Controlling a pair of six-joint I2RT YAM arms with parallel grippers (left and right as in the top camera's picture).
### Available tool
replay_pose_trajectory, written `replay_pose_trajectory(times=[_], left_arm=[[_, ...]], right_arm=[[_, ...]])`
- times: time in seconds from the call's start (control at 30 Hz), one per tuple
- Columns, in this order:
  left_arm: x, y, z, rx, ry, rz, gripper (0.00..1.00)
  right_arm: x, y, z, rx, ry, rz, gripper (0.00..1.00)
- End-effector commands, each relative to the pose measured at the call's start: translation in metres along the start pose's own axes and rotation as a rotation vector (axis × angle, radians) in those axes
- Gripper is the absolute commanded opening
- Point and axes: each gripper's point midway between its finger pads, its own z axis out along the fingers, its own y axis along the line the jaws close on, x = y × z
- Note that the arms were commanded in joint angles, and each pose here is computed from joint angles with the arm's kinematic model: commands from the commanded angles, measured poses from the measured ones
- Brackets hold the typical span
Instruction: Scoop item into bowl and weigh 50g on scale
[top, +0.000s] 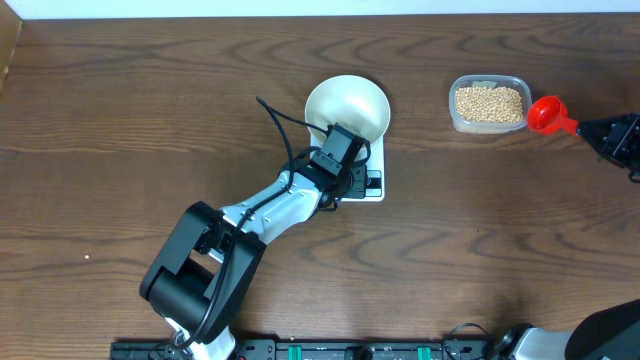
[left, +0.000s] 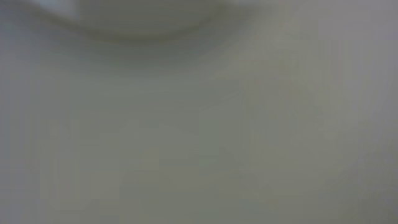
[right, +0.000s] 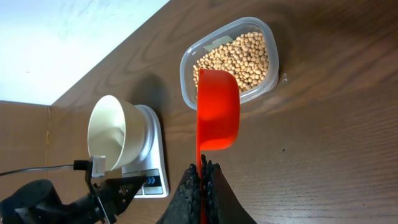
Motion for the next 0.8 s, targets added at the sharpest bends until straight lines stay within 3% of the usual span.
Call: replay_pose_trajectory(times=[0.0,0.77], left_arm=[[0.016,0.014,0.014,-0.047,0.052,0.009,0.07],[0.031,0.015,0.018,-0.127,0.06,0.061,0.07]], right_arm=[[0.002,-0.001,0.002,-0.006,0.006,-0.012,0.01],[0.002,-0.001,0.002,-0.007,0.007,-0.011,0.01]])
